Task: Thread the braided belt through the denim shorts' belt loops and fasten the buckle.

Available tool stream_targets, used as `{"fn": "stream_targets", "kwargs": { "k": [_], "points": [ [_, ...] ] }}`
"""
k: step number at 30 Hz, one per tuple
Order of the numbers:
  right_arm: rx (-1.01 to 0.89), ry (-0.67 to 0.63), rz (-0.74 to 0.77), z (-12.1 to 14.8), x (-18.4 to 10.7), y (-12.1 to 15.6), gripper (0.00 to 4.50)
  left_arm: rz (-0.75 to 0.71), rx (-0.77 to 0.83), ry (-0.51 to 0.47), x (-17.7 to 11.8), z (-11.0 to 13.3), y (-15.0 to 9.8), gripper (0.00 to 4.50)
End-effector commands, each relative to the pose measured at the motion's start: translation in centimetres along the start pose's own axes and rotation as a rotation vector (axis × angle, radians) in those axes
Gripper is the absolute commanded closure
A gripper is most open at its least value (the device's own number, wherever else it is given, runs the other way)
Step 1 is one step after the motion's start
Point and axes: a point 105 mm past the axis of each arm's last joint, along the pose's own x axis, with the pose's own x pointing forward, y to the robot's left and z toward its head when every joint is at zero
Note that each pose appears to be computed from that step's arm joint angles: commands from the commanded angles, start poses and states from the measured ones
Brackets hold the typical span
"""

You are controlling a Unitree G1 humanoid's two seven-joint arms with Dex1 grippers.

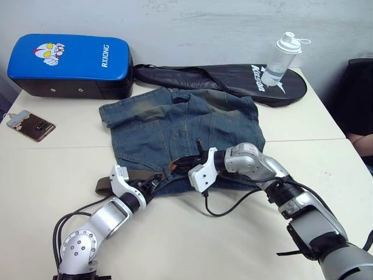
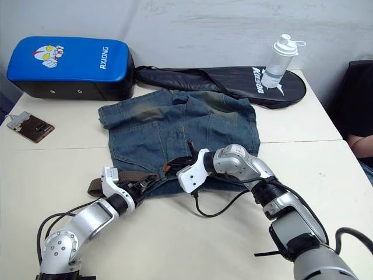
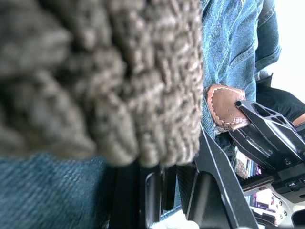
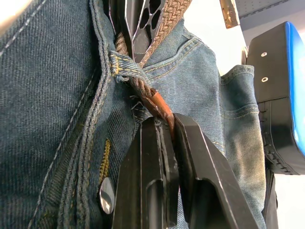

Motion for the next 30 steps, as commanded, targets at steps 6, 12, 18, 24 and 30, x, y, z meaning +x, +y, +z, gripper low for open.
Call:
{"fn": "stream_targets", "kwargs": {
  "k": [6, 12, 18, 24, 30],
  "points": [
    [-0.025, -0.049, -0.056, 1.2, -0.1, -2.8, 4.50, 0.049, 0.045, 0.041, -1.1, -0.9, 1.7, 2.42],
    [-0.014, -0.029, -0.060, 0.6, -1.2, -5.0, 4.50, -0.009, 0.134, 0.091, -3.6, -1.6, 0.8, 0.09],
    [0.018, -0.059, -0.042, 0.9, -3.1, -7.9, 4.50, 0.069, 0.169, 0.117, -3.6, -2.1, 2.9, 0.09],
    [-0.015, 0.043, -0.022, -1.4, -5.2, -9.2, 4.50, 0.022, 0.225, 0.144, -3.3, -2.7, 2.1, 0.09],
    [0.018, 0.185, 0.034, -4.9, -8.8, -8.6, 4.50, -0.104, 0.464, 0.033, -5.2, -0.1, -0.7, 0.09]
  ]
}}
